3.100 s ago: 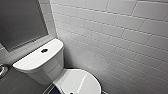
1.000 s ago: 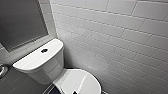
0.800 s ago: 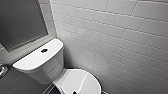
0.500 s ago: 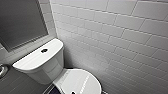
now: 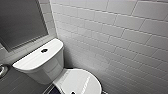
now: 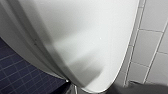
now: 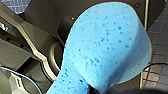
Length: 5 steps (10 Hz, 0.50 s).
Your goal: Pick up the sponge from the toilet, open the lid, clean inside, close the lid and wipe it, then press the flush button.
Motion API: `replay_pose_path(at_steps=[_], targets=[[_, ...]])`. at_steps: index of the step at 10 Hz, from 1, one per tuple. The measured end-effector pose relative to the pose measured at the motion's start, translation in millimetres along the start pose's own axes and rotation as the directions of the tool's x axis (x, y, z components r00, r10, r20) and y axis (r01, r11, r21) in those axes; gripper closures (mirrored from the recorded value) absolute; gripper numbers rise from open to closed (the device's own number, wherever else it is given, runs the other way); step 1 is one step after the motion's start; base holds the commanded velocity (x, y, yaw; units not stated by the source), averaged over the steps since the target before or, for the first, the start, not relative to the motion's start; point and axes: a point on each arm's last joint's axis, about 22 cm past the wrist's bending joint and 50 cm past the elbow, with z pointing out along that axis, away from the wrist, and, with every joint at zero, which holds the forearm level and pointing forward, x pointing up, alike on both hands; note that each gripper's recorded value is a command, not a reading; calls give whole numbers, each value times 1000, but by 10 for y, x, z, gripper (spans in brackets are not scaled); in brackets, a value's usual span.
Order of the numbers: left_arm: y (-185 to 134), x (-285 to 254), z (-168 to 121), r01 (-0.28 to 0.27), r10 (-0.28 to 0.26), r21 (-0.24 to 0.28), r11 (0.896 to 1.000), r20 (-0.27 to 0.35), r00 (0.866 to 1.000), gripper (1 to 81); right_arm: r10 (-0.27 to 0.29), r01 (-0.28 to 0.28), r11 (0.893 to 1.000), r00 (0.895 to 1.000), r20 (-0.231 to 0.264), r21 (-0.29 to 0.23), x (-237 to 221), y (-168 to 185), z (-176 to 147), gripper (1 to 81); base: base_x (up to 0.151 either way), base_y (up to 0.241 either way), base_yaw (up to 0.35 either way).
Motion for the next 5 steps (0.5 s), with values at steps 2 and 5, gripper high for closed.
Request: replay_pose_path(at_steps=[2,5], targets=[[119,-33,-97,3,-3,-29,1000,-2,1000,10,0,0,1000,1000,0,2,-1,-11,2,811,0,0,0],[270,-56,-244,15,-15,-66,998,-5,1000,10,1,-1,1000,1000,0,4,-3,-18,5,811,0,0,0]])
